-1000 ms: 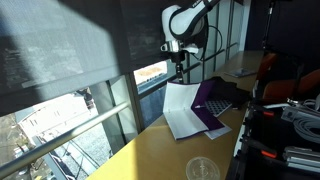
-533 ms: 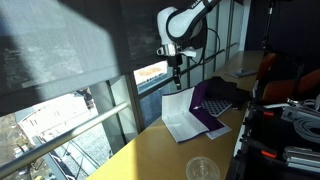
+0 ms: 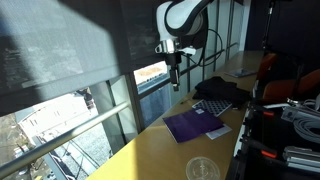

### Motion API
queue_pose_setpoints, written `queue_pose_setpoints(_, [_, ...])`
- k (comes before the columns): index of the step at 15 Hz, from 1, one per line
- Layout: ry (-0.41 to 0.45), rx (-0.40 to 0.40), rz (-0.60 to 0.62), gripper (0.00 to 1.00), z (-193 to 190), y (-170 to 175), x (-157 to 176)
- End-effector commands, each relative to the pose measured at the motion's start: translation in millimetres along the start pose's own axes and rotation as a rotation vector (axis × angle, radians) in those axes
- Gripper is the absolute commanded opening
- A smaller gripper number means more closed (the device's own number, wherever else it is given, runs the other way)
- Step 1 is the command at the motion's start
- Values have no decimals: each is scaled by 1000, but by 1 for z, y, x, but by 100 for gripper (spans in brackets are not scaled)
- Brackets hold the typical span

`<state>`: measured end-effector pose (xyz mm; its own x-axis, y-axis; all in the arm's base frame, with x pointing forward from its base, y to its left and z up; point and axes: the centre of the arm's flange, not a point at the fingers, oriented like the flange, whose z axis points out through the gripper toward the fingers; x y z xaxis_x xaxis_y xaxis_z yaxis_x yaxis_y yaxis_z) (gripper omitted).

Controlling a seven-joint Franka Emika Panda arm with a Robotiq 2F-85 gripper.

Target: Close the purple file holder

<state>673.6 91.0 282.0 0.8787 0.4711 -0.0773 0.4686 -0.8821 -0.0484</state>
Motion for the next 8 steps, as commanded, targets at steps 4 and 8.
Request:
queue_pose_setpoints(4, [8, 60, 171, 100, -49, -4, -91])
queue_pose_setpoints(8, [17, 6, 260, 100, -73, -24, -146])
